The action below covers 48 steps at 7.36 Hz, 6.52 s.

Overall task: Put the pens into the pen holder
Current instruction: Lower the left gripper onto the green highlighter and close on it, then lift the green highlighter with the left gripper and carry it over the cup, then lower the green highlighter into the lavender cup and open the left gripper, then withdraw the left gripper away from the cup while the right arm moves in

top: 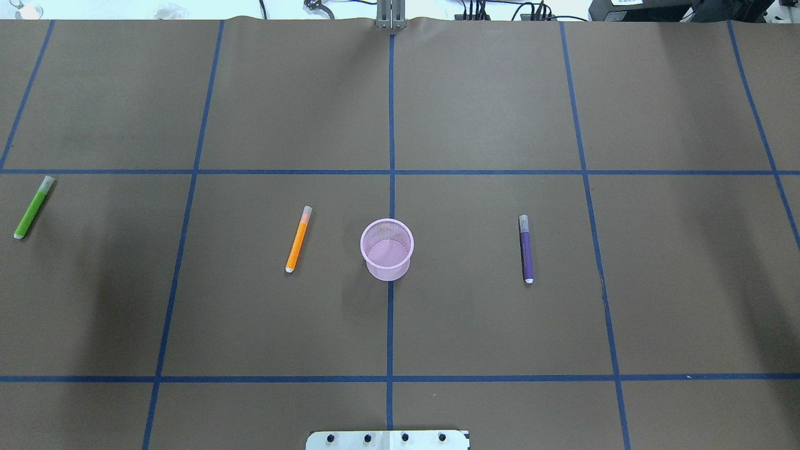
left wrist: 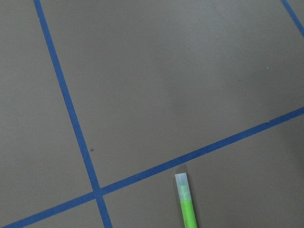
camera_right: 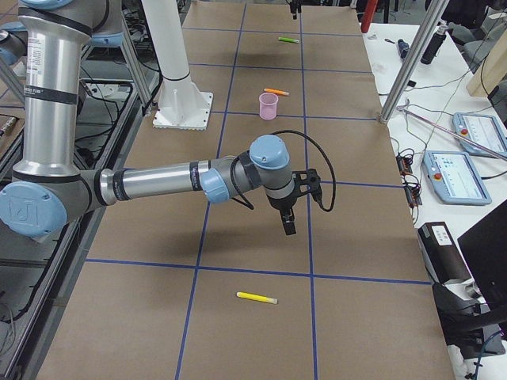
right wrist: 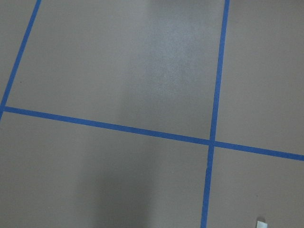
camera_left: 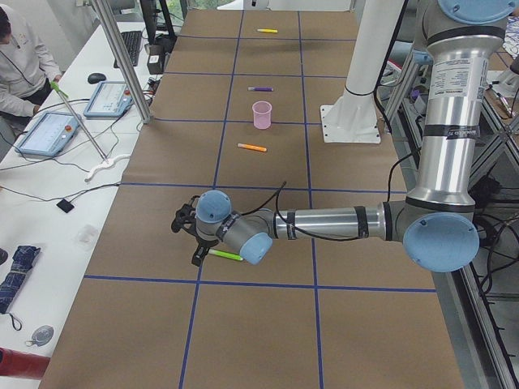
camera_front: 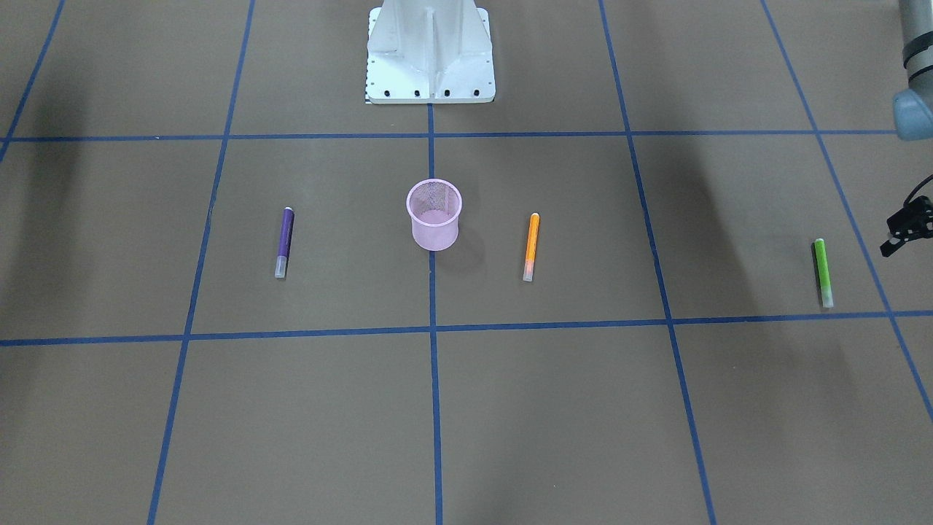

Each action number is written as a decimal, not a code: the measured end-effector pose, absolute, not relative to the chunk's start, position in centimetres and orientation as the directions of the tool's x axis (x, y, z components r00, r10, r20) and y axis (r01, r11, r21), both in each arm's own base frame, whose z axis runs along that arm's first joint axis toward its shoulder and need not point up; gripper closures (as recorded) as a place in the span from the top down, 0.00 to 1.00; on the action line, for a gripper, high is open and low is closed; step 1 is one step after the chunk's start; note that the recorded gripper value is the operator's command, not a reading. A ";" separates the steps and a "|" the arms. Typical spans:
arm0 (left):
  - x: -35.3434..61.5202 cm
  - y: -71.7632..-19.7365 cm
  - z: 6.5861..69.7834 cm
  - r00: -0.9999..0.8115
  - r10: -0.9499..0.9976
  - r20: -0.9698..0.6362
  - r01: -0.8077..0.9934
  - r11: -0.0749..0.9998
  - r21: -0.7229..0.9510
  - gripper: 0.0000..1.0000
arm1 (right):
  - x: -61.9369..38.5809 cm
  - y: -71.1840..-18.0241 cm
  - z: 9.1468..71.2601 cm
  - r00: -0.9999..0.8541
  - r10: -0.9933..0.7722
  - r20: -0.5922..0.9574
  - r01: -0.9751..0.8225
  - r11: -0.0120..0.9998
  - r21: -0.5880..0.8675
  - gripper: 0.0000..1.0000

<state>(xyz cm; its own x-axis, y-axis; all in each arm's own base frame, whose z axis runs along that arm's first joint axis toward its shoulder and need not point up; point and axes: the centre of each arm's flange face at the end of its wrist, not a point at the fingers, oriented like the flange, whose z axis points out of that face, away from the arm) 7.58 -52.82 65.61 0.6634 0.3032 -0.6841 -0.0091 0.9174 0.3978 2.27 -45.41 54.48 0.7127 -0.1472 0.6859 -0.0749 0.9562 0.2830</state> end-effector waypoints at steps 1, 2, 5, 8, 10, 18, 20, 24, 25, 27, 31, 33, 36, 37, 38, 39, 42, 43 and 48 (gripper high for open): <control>10.8 -52.4 66.7 0.679 0.276 -0.681 0.012 0.923 0.385 1.00 | 2.1 -45.4 54.4 0.711 -0.146 0.688 -0.077 0.956 0.282 1.00; 13.4 -52.0 67.1 0.686 0.270 -0.676 0.011 0.925 0.380 0.96 | 2.0 -45.4 54.4 0.711 -0.146 0.688 -0.078 0.956 0.283 1.00; 16.3 -51.4 67.7 0.688 0.283 -0.668 -0.016 0.926 0.376 0.56 | 2.0 -45.4 54.4 0.711 -0.145 0.688 -0.078 0.956 0.283 1.00; 17.1 -52.3 67.8 0.688 0.285 -0.667 -0.024 0.928 0.372 0.55 | 2.0 -45.4 54.4 0.711 -0.145 0.688 -0.078 0.956 0.282 1.00; 17.9 -53.7 67.9 0.687 0.291 -0.665 -0.032 0.927 0.373 0.46 | 2.0 -45.4 54.4 0.711 -0.145 0.688 -0.078 0.956 0.282 1.00; 17.9 -53.5 68.6 0.684 0.303 -0.663 -0.050 0.927 0.372 0.00 | 2.0 -45.4 54.4 0.711 -0.145 0.688 -0.078 0.956 0.282 1.00; 17.8 -53.5 68.5 0.683 0.305 -0.664 -0.049 0.926 0.375 0.00 | 2.0 -45.4 54.4 0.711 -0.144 0.688 -0.078 0.956 0.282 1.00; 19.0 -55.2 61.0 0.604 0.416 -0.680 -0.033 0.865 0.500 0.00 | 2.0 -45.4 54.4 0.710 -0.145 0.689 -0.078 0.956 0.282 1.00; 19.7 -56.6 56.4 0.565 0.499 -0.657 -0.007 0.799 0.601 0.00 | 2.0 -45.4 54.5 0.710 -0.145 0.689 -0.078 0.956 0.281 1.00; 21.8 -59.2 47.0 0.482 0.655 -0.581 0.069 0.633 0.771 0.00 | 2.0 -45.5 54.6 0.710 -0.143 0.689 -0.079 0.957 0.279 1.00; 31.9 -55.2 33.7 0.292 0.839 -0.460 0.303 0.375 0.876 0.00 | 2.0 -45.5 54.6 0.710 -0.143 0.689 -0.079 0.957 0.279 1.00; 40.6 -49.8 26.8 0.195 0.858 -0.476 0.484 0.337 0.807 0.00 | 2.0 -45.5 54.6 0.710 -0.142 0.689 -0.080 0.957 0.280 1.00; 48.6 -43.4 22.4 0.144 0.857 -0.495 0.586 0.329 0.741 0.00 | 1.9 -45.6 54.4 0.710 -0.145 0.689 -0.080 0.956 0.283 1.00; 49.4 -42.8 22.5 0.152 0.861 -0.485 0.586 0.316 0.746 0.00 | 1.9 -45.7 54.3 0.710 -0.146 0.689 -0.080 0.955 0.285 1.00; 50.3 -42.4 23.1 0.157 0.862 -0.482 0.586 0.312 0.748 0.06 | 1.9 -45.7 54.2 0.710 -0.146 0.689 -0.080 0.955 0.286 1.00; 51.4 -41.6 23.9 0.157 0.858 -0.489 0.588 0.316 0.744 0.33 | 1.9 -45.8 54.2 0.710 -0.147 0.689 -0.081 0.955 0.287 1.00; 53.7 -39.9 24.8 0.160 0.851 -0.501 0.589 0.325 0.740 0.99 | 1.9 -46.0 54.0 0.709 -0.148 0.689 -0.082 0.954 0.289 1.00; 53.8 -39.8 24.6 0.160 0.851 -0.499 0.591 0.323 0.740 0.99 | 1.9 -46.0 54.0 0.709 -0.148 0.690 -0.082 0.954 0.289 1.00; 50.5 -43.2 20.4 0.241 0.829 -0.506 0.454 0.364 0.813 0.99 | 1.7 -47.3 52.0 0.691 -0.109 0.714 -0.133 0.953 0.273 1.00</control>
<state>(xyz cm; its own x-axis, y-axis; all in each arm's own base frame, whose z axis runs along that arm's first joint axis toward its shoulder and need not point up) 50.54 -43.19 20.44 0.2406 0.8285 -0.5057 0.4542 0.3643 0.8130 1.68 -47.29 51.96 0.6914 -0.1085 0.7143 -0.1330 0.9527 0.2734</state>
